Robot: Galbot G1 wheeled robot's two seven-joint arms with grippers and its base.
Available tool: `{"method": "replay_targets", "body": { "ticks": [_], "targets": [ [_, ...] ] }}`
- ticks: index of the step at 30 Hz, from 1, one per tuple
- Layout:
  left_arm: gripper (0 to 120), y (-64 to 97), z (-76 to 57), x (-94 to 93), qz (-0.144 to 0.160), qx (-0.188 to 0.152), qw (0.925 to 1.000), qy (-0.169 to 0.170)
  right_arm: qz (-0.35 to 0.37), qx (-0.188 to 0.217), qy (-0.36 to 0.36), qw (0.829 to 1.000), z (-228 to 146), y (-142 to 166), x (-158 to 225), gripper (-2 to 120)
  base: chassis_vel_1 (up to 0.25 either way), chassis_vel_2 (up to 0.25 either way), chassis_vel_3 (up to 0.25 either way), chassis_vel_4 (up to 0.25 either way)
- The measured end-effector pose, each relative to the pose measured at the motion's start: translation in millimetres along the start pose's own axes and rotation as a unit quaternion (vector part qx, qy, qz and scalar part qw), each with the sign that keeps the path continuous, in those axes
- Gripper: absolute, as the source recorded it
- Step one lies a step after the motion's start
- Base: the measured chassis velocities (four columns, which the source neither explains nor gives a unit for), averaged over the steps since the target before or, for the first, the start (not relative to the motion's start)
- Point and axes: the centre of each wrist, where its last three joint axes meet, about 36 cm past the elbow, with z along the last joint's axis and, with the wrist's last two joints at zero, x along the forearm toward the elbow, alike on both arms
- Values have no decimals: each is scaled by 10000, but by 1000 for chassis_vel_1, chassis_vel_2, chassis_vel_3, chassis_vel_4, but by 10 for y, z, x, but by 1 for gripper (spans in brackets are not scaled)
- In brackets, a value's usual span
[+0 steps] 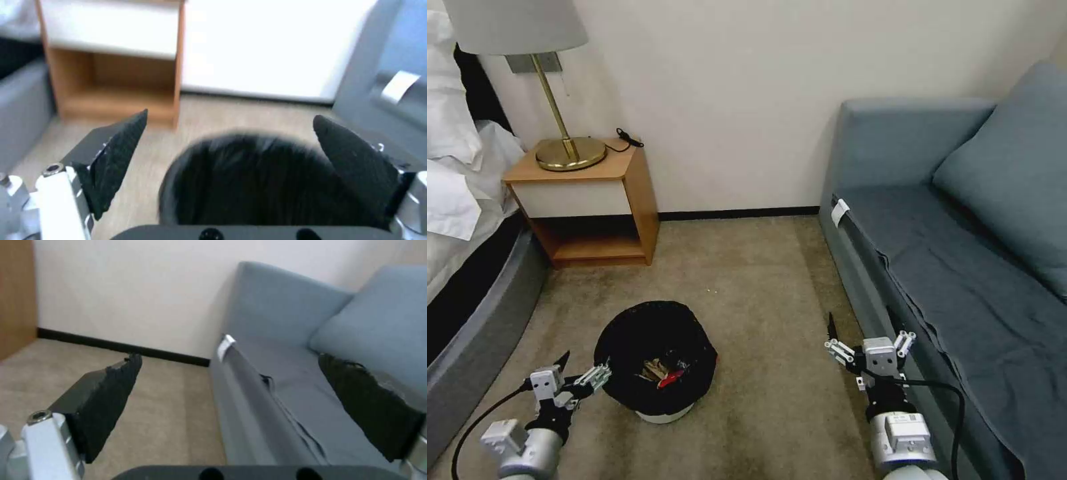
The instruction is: Pick up the trash bin, then pick up the garbage on the floor and place it into the trash bin.
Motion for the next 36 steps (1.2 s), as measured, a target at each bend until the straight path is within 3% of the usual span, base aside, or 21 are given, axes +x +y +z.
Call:
{"method": "replay_targets", "body": {
  "ticks": [2,4,9,16,18,25,36],
  "targets": [
    [100,-14,-6,5,26,-15,10000,-63,23,13,4,10000,2,3,14,100,0,0,0,0],
    [100,-143,-53,37,89,-18,9994,-339,188,111,-38,9998,24,24,103,100,0,0,0,0],
    [100,-387,-127,72,-210,133,9987,-434,450,163,-50,9988,64,77,194,100,0,0,0,0],
    [100,-623,-269,-18,-493,300,9982,-140,689,161,40,9975,122,137,172,100,0,0,0,0],
    [100,-753,-269,-71,-428,480,9979,104,755,129,102,9970,168,175,135,100,0,0,0,0],
    [100,-973,-197,-152,-200,646,9964,518,892,14,106,9960,251,204,-13,100,0,0,0,0],
    [100,-1075,-157,-150,185,447,9984,290,995,27,37,9950,282,133,-58,100,0,0,0,0]
  ]
}}
